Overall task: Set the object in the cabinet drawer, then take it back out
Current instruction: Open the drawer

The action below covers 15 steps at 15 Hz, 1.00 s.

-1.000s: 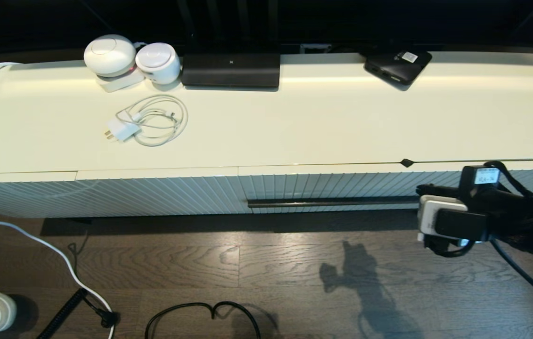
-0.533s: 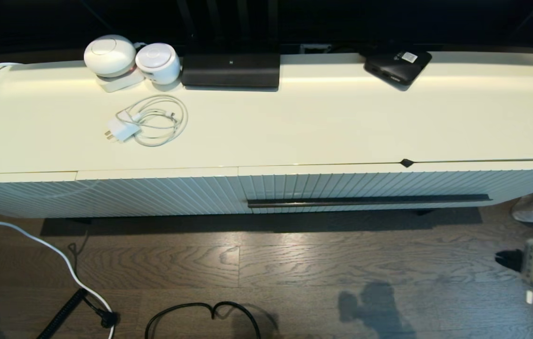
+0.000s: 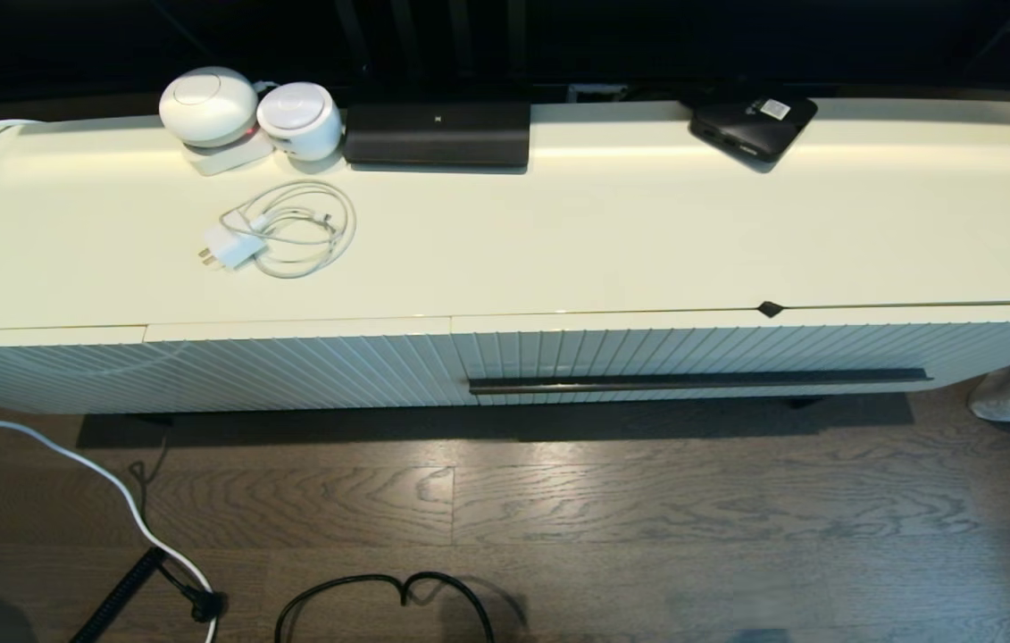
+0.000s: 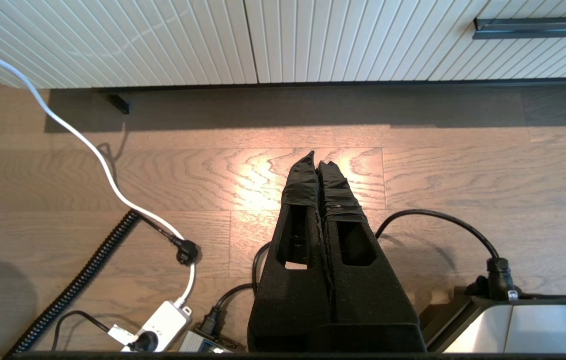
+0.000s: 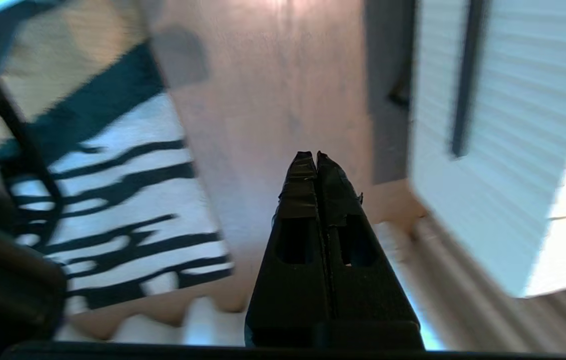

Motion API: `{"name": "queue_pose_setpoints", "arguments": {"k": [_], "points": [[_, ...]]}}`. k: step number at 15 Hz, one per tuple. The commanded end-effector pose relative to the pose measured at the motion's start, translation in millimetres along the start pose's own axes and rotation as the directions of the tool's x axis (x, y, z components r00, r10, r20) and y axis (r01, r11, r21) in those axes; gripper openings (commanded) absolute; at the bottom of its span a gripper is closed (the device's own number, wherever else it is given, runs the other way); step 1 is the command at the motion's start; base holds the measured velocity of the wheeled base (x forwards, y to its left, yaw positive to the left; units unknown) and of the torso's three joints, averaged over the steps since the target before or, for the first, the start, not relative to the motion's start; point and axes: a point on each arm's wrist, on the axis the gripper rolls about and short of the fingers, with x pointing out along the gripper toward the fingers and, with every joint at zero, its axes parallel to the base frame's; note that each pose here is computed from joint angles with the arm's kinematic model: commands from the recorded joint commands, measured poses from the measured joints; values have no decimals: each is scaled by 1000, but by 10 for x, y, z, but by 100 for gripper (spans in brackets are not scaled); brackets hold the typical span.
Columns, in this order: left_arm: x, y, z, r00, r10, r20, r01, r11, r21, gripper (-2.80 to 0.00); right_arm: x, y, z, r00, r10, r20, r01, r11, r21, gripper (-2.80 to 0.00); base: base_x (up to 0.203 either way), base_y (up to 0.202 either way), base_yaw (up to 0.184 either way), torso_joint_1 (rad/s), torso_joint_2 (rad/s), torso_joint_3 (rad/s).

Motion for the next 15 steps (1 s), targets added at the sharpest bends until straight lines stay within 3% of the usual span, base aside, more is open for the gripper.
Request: {"name": "queue_pose_setpoints", "arguments": {"k": [1,4,8,12,15], "points": [[-2,0,1,1000,0,3,0,1000,0,-280,-82,29,-22,994,-101,45,103,993,-53,-280,0,0,0,0,0,0],[-2,0,1,1000,0,3,0,1000,-1,-280,74,-263,121,983,-170,69,175,982,-73,-280,0,0,0,0,0,0],[-2,0,1,1000,0,3,0,1000,-1,-280,470,-664,336,976,-201,83,207,976,-66,-280,0,0,0,0,0,0],[-1,0,-3,1000,0,2,0,1000,0,-280,1002,-940,559,983,-157,90,164,983,-78,-280,0,0,0,0,0,0],[-2,0,-2,1000,0,3,0,1000,-1,-280,1188,-998,889,965,-163,204,178,982,-59,-280,0,0,0,0,0,0]]}}
